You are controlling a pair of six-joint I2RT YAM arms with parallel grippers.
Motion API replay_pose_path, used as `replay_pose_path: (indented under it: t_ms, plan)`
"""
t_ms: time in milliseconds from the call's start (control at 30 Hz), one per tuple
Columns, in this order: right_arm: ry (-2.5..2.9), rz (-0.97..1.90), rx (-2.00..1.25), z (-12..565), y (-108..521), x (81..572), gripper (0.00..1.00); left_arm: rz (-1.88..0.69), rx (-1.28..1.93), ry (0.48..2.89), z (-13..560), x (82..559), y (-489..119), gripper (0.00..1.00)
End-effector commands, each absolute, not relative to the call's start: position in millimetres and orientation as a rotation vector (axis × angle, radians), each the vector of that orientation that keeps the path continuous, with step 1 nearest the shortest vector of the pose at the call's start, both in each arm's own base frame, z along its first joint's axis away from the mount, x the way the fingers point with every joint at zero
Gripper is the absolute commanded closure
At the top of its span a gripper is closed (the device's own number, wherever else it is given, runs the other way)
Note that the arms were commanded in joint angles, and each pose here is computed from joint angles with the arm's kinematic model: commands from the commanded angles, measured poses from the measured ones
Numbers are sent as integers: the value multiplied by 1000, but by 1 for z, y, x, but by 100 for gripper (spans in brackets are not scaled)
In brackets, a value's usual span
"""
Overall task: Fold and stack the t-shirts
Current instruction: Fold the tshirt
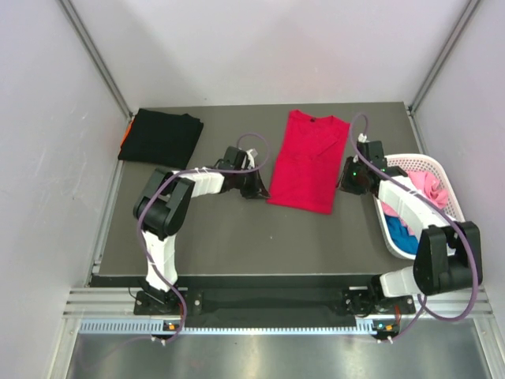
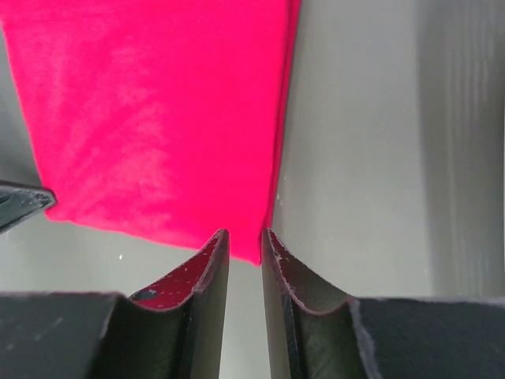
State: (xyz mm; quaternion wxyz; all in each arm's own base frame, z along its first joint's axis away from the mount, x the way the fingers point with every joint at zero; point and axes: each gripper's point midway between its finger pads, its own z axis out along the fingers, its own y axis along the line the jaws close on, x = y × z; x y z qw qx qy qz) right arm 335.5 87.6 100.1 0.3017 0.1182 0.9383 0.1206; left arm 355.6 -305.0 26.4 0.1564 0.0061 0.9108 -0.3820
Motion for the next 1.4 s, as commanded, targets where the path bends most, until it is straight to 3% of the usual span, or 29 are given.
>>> replay_pose_path:
  t_ms: [0, 67, 133, 233, 600, 1367]
  plan:
    - [2459, 331, 291, 113, 87, 322, 76, -1012, -3, 2727, 6, 324, -295, 100]
    - [2468, 341, 294, 112, 87, 314, 76, -993, -9, 2733, 5, 324, -293, 95]
    - [2466, 370, 305, 109, 89, 305, 75, -953, -3, 2725, 7, 327, -289, 77]
    - [2472, 401, 318, 102, 92, 294, 75, -905, 20, 2707, 15, 334, -285, 71]
    - [2497, 517, 283, 75, 111, 294, 75, -956, 115, 2665, 42, 373, -292, 69]
    - [2552, 502, 419, 19, 108, 282, 73, -1149, 82, 2639, 50, 339, -300, 65]
